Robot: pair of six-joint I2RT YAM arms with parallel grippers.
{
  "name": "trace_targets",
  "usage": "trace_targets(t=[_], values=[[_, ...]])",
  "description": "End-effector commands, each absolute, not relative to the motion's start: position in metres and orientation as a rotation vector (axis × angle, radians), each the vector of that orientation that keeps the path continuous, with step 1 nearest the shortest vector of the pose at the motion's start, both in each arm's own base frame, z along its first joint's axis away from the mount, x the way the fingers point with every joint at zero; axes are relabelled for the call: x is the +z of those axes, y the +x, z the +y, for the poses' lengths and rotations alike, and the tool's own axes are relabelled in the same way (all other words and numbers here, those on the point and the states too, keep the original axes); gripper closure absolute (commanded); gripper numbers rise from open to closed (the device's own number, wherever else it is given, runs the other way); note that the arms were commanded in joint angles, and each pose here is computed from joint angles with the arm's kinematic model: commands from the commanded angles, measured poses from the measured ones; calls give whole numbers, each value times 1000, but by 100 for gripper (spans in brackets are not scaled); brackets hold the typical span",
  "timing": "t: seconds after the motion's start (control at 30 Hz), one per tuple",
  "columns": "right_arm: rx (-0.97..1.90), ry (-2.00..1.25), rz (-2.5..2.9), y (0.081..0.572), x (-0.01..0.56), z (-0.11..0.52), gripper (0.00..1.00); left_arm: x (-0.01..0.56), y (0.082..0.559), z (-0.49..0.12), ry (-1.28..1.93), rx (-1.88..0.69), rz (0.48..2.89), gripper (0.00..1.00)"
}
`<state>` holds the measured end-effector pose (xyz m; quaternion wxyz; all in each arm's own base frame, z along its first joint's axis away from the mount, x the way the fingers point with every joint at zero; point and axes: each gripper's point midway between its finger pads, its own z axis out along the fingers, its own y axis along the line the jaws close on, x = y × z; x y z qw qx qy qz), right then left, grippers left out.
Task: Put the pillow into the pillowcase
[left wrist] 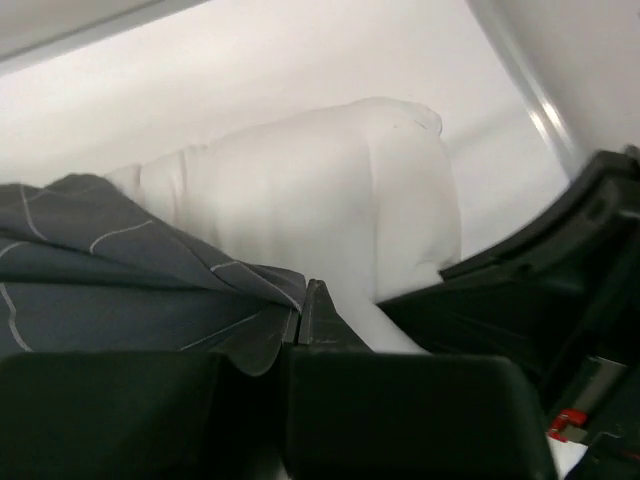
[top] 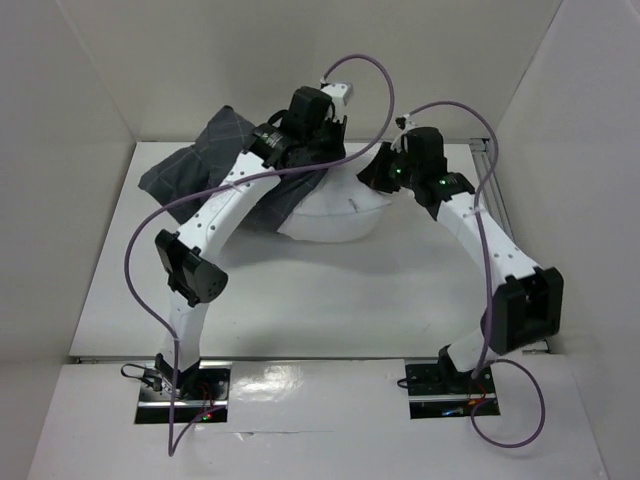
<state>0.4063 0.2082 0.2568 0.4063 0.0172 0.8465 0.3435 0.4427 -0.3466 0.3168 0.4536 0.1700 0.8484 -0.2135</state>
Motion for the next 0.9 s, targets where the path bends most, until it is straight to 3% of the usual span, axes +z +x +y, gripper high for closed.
trace_targets(t=[0.0,0.1,0.13,0.3,0.33,0.37,0.4,0.43,0.47,0.53,0.7,0.87], values=[[1017,-10,1975,371,307,238,100,403,376,-414,578,-1038,1843,100],[980,64,1963,355,300,225,100,391,372,-405,554,-1036,1897,100],[960,107,2048,333,251,215,100,377,365,-402,543,-1049,1944,100],[834,181,2139,314,203,191,100,349,354,-408,547,-1122,2021,100],[796,167,2146,313,198,184,100,345,350,-412,572,-1153,2029,94],[754,176,2173,312,196,176,92,340,352,-416,592,-1158,2045,66],[704,184,2176,315,198,167,77,340,353,-416,604,-1148,2051,51],[670,163,2177,316,203,164,57,335,349,-412,617,-1127,2103,38],[613,129,2175,318,216,155,36,356,353,-411,640,-1102,2044,18],[526,97,2173,319,228,144,10,374,365,-387,604,-997,2024,2],[544,36,2095,329,278,152,1,414,387,-307,427,-794,1957,0],[591,-71,2106,332,287,196,0,421,406,-201,166,-618,1970,13]])
